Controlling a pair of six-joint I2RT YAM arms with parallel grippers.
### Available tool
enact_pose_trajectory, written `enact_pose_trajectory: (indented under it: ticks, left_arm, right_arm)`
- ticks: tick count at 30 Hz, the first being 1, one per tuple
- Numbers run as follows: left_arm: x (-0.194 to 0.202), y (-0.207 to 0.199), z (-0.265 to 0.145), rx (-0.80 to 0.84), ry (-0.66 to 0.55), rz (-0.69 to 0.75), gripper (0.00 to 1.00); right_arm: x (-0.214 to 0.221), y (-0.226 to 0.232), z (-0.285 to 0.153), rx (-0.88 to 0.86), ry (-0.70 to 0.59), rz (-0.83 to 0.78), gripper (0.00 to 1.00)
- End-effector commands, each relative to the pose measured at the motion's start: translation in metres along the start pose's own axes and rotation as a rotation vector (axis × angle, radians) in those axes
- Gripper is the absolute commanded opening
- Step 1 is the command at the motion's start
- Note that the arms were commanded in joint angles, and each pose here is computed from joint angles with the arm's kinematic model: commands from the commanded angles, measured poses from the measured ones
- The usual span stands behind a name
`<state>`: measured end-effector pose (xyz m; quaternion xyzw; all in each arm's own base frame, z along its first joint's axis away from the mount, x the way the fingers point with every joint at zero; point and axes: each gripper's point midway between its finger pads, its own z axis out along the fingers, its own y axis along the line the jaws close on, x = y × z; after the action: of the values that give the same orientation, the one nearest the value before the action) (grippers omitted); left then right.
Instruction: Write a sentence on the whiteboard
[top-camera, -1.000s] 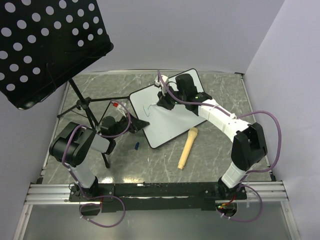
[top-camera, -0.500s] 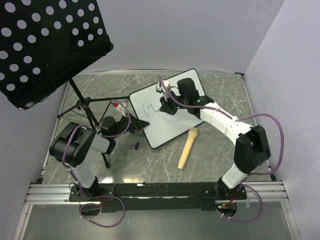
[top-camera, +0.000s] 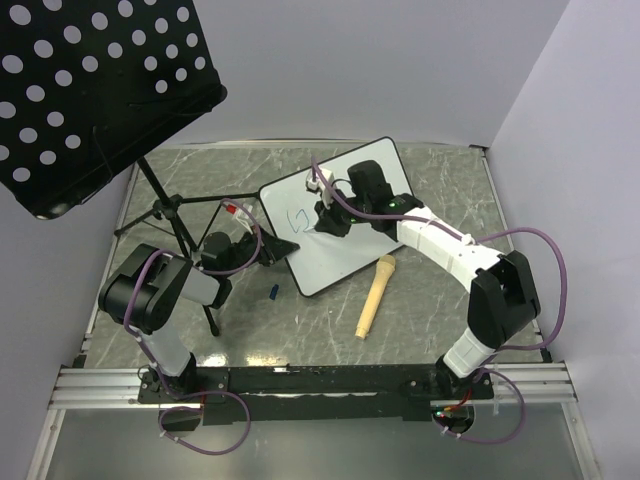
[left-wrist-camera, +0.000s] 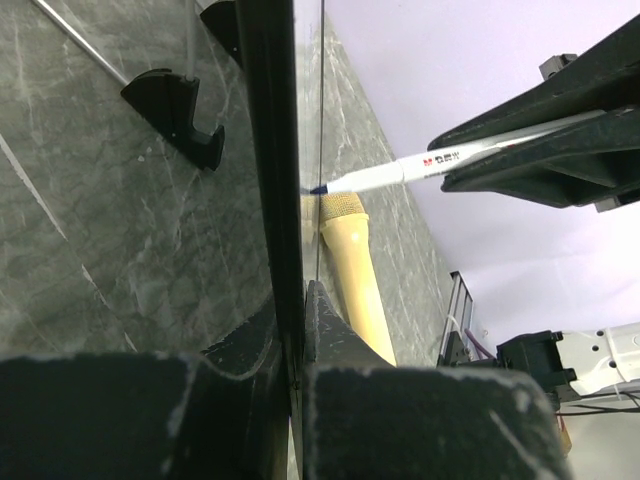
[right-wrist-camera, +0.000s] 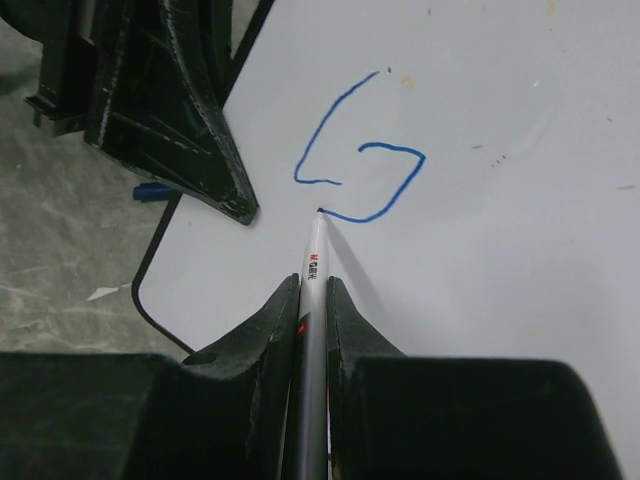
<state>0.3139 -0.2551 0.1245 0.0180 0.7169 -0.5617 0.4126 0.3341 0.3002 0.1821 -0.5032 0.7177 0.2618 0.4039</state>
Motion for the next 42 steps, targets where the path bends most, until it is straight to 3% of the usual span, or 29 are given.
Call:
enact_pose_trajectory:
  ticks: [1,18,25,31,42]
  left_arm:
    - [-0.025,-0.040,0.006,0.153,-0.060,0.183,0.01]
    - [-0.021,-0.039,0.005,0.158,-0.055,0.172,0.01]
    - [-0.021,-0.036,0.003,0.150,-0.061,0.174,0.01]
    - [-0.023,-0.037,0.004,0.154,-0.064,0.170,0.01]
    - [-0.023,-0.038,0.003,0.157,-0.060,0.170,0.01]
  right_arm:
    - [-0.025,-0.001,0.002,-0.001,-0.043,-0.015,0.00]
    - [-0.053,-0.029,0.006,0.066,-0.080,-0.016,0.00]
    - [-0.076,-0.023,-0.031,0.081,-0.162,-0.048,0.00]
    - [-0.057,-0.039,-0.045,0.116,-0.144,-0.010,0.00]
    - [-0.032,-0.051,-0.023,0.097,-0.093,0.032,0.00]
